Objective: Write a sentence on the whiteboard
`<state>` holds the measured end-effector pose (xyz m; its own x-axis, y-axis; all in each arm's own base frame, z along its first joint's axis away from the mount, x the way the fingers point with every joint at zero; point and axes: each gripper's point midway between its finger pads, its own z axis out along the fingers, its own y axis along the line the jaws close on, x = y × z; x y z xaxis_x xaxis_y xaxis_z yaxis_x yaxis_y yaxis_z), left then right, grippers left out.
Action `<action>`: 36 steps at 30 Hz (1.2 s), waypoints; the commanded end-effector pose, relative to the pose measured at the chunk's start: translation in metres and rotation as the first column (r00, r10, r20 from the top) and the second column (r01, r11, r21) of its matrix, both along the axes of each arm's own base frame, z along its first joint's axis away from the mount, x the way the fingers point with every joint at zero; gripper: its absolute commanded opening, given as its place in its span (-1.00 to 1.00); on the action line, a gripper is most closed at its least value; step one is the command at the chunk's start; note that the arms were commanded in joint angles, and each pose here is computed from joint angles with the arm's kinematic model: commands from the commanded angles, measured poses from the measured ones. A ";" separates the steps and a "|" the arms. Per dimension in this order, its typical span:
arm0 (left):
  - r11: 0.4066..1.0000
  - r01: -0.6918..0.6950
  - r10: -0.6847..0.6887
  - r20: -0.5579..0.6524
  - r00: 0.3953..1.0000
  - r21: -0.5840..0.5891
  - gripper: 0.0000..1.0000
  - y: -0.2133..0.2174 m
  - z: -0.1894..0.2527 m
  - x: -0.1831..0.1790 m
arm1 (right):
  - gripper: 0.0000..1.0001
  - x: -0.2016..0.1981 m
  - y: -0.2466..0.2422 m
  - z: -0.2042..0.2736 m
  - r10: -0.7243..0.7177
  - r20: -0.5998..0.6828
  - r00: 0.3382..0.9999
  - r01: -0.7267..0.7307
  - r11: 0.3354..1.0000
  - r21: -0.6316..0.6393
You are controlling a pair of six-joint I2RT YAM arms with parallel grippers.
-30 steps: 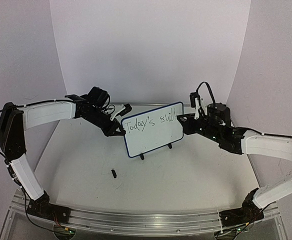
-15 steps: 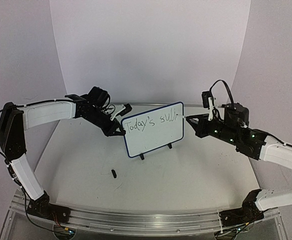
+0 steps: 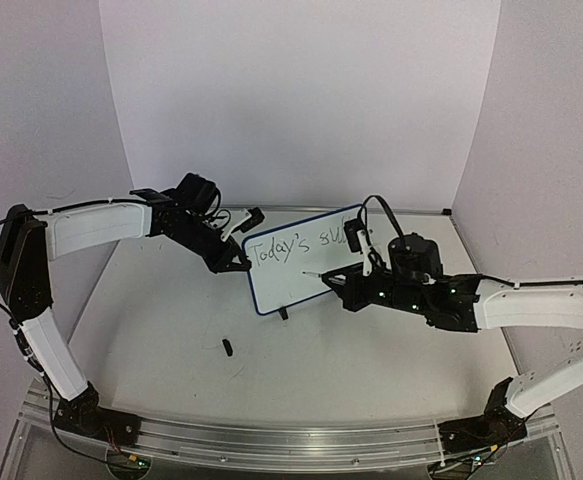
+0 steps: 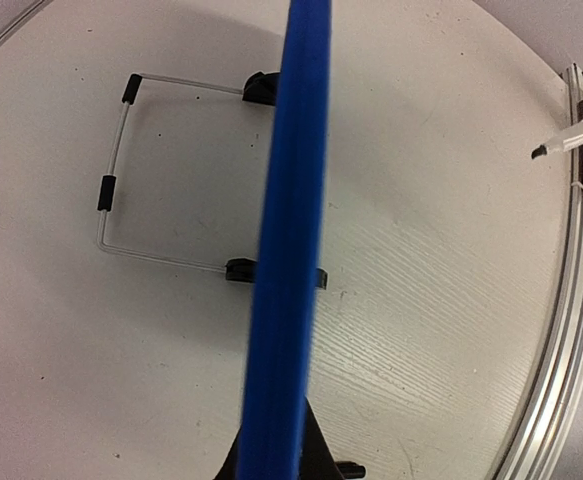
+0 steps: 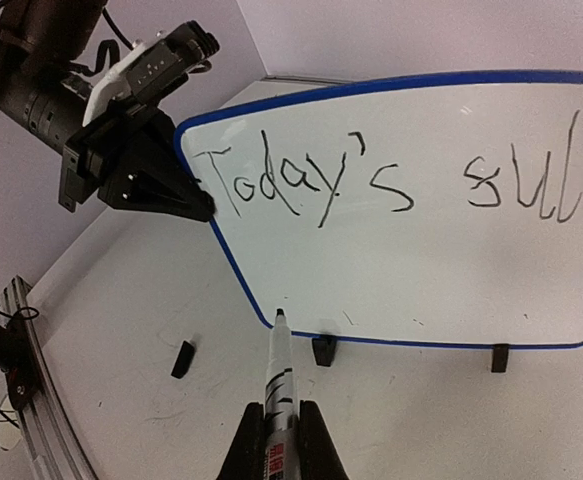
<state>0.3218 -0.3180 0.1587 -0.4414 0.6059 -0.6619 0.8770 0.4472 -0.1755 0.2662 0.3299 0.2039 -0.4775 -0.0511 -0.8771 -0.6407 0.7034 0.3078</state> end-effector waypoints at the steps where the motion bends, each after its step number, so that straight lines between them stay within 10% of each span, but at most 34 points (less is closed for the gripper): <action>1: 0.992 -0.007 0.010 -0.029 1.000 0.129 -1.00 0.012 -0.032 -0.003 | -1.00 0.002 0.031 0.024 0.050 0.068 0.996 -0.060 0.987 0.147; 36: 0.991 -0.015 0.014 0.004 1.000 0.132 -1.00 0.013 -0.028 -0.001 | -1.00 0.051 0.097 -0.059 0.033 -0.006 0.999 -0.033 0.999 0.042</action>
